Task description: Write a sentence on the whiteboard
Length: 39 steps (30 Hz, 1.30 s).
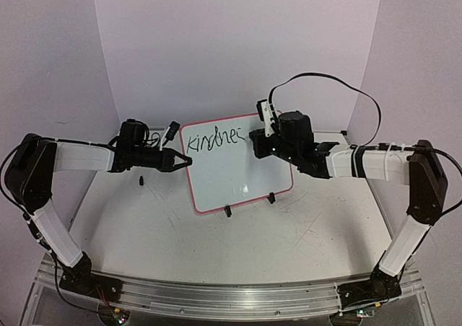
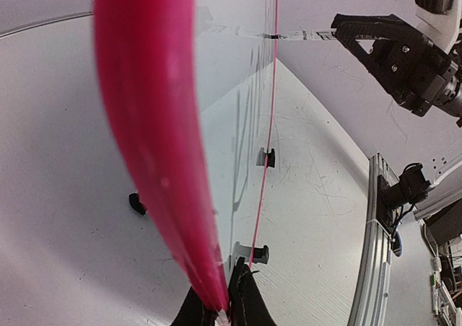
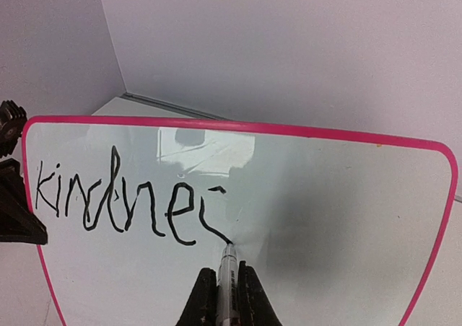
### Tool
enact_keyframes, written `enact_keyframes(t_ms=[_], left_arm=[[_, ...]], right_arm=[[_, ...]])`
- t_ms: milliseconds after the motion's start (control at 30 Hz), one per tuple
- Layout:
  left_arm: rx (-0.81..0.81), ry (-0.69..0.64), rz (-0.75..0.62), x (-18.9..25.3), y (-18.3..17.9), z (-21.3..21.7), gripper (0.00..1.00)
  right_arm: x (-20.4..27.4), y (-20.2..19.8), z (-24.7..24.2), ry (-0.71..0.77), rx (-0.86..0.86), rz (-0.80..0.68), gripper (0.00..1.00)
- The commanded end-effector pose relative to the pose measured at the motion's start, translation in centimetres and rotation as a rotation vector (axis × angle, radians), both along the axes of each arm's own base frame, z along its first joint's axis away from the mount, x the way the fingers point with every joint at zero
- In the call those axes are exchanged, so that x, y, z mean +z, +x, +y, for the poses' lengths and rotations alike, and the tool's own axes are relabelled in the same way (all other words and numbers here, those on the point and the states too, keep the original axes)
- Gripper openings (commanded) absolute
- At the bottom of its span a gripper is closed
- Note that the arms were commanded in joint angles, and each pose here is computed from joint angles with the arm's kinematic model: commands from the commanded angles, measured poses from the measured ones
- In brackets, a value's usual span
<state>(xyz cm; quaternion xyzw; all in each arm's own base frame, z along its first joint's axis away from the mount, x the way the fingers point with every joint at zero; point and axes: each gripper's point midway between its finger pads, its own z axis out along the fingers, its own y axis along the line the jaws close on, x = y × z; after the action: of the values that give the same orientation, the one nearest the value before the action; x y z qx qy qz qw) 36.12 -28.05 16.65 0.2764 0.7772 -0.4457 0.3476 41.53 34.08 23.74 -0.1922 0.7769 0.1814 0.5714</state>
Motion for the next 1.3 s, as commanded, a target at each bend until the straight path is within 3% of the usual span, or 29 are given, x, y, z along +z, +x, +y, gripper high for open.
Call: enact_keyframes(t_ms=[0, 467, 733, 1267], left_arm=[[0.17, 0.143, -0.118, -1.0, 3.9, 2.4, 0.0], [0.174, 0.147, -0.124, -0.8, 3.9, 2.6, 0.0], [0.173, 0.149, -0.12, -0.9, 3.9, 2.6, 0.0], [0.173, 0.149, -0.127, -0.7, 3.9, 2.6, 0.0]], right_arm=[[1.3, -0.3, -0.8, 0.023, -0.024, -0.015, 0.0], [1.3, -1.3, 2.5, 0.065, 0.071, 0.012, 0.0], [6.5, -0.5, -1.1, 0.148, 0.002, -0.068, 0.0], [5.8, 2.5, -1.2, 0.115, -0.039, -0.084, 0.0]])
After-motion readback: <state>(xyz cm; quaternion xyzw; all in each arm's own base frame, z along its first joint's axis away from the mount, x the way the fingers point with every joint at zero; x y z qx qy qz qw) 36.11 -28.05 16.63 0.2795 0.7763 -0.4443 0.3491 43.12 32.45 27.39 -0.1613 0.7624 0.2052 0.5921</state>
